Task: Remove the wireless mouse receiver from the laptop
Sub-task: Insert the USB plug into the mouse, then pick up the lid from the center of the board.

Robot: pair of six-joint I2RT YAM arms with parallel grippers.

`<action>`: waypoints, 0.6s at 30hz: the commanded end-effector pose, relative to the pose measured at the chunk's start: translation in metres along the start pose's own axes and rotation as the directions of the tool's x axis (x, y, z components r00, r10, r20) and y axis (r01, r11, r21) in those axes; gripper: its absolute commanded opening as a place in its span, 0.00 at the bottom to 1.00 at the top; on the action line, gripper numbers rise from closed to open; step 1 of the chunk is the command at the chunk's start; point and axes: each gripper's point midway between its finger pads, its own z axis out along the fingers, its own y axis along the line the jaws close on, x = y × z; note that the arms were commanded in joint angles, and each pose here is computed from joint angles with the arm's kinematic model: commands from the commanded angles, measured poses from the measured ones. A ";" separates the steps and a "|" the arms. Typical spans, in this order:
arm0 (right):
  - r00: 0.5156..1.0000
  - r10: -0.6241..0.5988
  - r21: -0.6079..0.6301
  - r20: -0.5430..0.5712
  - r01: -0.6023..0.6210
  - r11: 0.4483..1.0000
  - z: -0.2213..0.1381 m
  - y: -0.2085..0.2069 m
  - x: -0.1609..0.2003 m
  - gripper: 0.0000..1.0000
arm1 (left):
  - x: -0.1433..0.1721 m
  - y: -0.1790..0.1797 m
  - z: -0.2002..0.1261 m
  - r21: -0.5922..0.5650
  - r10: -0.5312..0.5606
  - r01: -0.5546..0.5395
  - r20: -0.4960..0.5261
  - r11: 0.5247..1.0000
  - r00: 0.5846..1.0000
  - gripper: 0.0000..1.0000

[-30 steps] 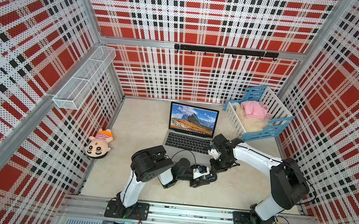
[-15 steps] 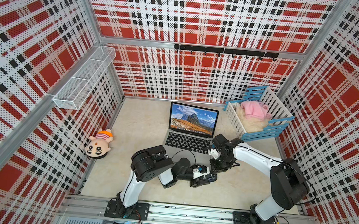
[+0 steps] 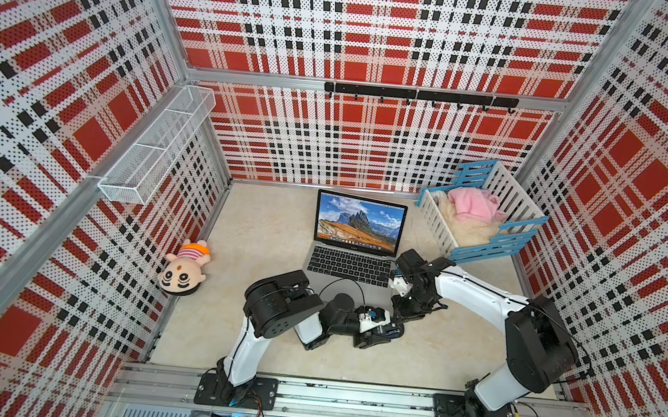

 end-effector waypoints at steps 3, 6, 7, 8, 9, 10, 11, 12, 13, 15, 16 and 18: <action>0.981 0.067 0.074 0.182 -0.082 0.994 -0.034 -0.025 -0.032 0.32 | 0.063 -0.006 -0.006 -0.012 -0.107 0.106 -0.204 0.994 0.973 0.33; 0.957 0.133 0.149 0.258 -0.175 0.973 -0.047 -0.063 -0.043 0.34 | 0.060 -0.003 -0.009 -0.020 -0.108 0.106 -0.198 0.994 0.974 0.33; 0.955 0.132 0.182 0.266 -0.184 0.966 -0.049 -0.072 -0.043 0.35 | 0.059 -0.002 -0.010 -0.024 -0.110 0.107 -0.196 0.994 0.974 0.34; 0.956 0.126 0.233 0.266 -0.191 0.954 -0.050 -0.082 -0.044 0.39 | 0.058 -0.001 -0.011 -0.027 -0.112 0.109 -0.193 0.994 0.975 0.34; 0.960 0.121 0.287 0.254 -0.195 0.938 -0.049 -0.092 -0.043 0.40 | 0.058 0.000 -0.012 -0.030 -0.115 0.112 -0.191 0.993 0.975 0.34; 0.965 0.116 0.320 0.237 -0.190 0.928 -0.046 -0.097 -0.042 0.40 | 0.056 0.002 -0.013 -0.032 -0.116 0.112 -0.189 0.993 0.975 0.34; 0.971 0.109 0.341 0.211 -0.178 0.923 -0.041 -0.101 -0.041 0.42 | 0.056 0.003 -0.014 -0.034 -0.117 0.113 -0.187 0.993 0.975 0.34; 0.975 0.103 0.351 0.195 -0.167 0.921 -0.036 -0.103 -0.041 0.42 | 0.055 0.003 -0.014 -0.033 -0.118 0.114 -0.186 0.993 0.976 0.34; 0.977 0.102 0.361 0.186 -0.164 0.918 -0.032 -0.106 -0.041 0.42 | 0.056 0.003 -0.015 -0.034 -0.119 0.115 -0.186 0.993 0.975 0.34; 0.980 0.095 0.361 0.177 -0.154 0.920 -0.026 -0.106 -0.045 0.42 | 0.056 0.003 -0.014 -0.032 -0.120 0.116 -0.186 0.993 0.975 0.34; 0.980 0.093 0.358 0.177 -0.152 0.921 -0.024 -0.106 -0.047 0.42 | 0.057 0.002 -0.015 -0.033 -0.124 0.119 -0.191 0.992 0.974 0.34; 0.982 0.086 0.356 0.167 -0.142 0.924 -0.019 -0.106 -0.049 0.42 | 0.058 0.003 -0.014 -0.033 -0.125 0.121 -0.191 0.992 0.974 0.34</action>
